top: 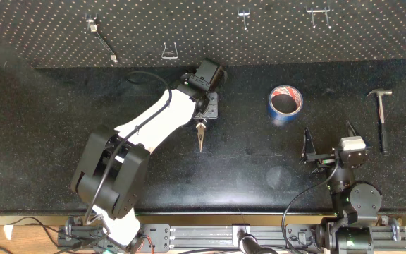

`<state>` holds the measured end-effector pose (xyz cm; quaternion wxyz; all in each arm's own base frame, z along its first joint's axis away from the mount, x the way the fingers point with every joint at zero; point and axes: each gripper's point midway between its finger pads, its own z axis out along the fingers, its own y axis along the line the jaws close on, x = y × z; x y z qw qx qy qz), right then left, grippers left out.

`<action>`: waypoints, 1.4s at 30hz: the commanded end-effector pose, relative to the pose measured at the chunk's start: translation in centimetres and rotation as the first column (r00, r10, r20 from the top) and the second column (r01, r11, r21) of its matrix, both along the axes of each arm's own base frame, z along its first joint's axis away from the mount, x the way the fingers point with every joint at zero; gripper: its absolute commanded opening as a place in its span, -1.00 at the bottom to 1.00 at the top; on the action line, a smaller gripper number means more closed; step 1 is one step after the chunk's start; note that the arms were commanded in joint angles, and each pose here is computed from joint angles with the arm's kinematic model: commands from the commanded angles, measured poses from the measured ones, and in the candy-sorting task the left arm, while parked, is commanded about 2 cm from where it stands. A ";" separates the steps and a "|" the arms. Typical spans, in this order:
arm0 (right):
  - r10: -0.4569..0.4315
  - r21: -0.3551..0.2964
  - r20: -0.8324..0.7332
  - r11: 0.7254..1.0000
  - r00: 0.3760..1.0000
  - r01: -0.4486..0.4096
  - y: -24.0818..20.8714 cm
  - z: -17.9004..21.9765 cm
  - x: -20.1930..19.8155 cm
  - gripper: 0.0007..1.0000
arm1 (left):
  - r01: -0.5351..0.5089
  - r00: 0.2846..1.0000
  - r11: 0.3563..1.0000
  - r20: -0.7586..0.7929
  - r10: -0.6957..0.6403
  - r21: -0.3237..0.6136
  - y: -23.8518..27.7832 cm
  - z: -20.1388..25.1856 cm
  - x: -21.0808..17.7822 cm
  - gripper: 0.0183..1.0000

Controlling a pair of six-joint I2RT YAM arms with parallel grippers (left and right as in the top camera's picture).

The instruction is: Place Tools Onto Pegboard

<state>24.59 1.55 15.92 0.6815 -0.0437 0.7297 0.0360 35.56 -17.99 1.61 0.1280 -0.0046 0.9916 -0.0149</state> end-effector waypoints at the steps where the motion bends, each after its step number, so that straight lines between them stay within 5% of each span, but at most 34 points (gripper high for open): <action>1: 0.007 -0.010 -0.003 1.000 1.000 -0.007 0.1 -0.2 0.0 0.96 | 0.007 0.986 1.000 -0.169 -0.006 0.006 0.3 -4.8 -3.3 -0.19; 5: 0.007 -0.010 -0.003 1.000 1.000 -0.007 0.1 -0.2 0.0 0.96 | 0.007 0.984 1.000 -0.178 -0.004 0.015 0.4 -5.4 -3.4 -0.48; 9: 0.007 -0.010 -0.003 1.000 1.000 -0.007 0.1 -0.2 0.0 0.96 | 0.007 0.982 1.000 -0.189 -0.004 0.017 0.5 -5.8 -3.5 -0.98; 12: 0.007 -0.010 -0.003 1.000 1.000 -0.007 0.1 -0.2 0.0 0.96 | 0.003 0.993 1.000 -0.121 -0.003 0.002 0.3 -3.4 -2.5 -0.98; 20: 0.007 -0.010 -0.003 1.000 1.000 -0.007 0.1 -0.2 0.0 0.96 | -0.076 0.972 0.994 0.227 0.058 0.074 5.5 11.6 -3.1 -0.98; 24: 0.007 -0.010 -0.003 1.000 1.000 -0.007 0.1 -0.2 0.0 0.96 | -0.215 0.833 0.975 0.510 0.217 -0.063 9.2 14.9 0.2 -0.98; 26: 0.007 -0.010 -0.003 1.000 1.000 -0.007 0.1 -0.2 0.0 0.96 | -0.147 0.720 0.985 0.673 0.169 -0.090 8.9 16.3 3.4 -0.99; 28: 0.007 -0.010 -0.003 1.000 1.000 -0.007 0.1 -0.2 0.0 0.96 | -0.064 0.516 0.997 0.853 0.072 -0.046 8.3 19.6 7.1 -0.98; 31: 0.007 -0.010 -0.003 1.000 1.000 -0.007 0.1 -0.2 0.0 0.96 | -0.086 0.357 0.990 0.924 0.136 -0.112 9.3 22.6 9.4 -0.98; 34: 0.007 -0.010 -0.003 1.000 1.000 -0.007 0.1 -0.2 0.0 0.96 | -0.083 0.269 0.996 0.962 0.048 -0.027 9.8 24.7 9.9 -0.98; 42: 0.007 -0.010 -0.003 1.000 1.000 -0.007 0.1 -0.2 0.0 0.96 | -0.082 0.203 0.995 0.977 0.066 -0.050 9.4 24.5 11.2 -0.98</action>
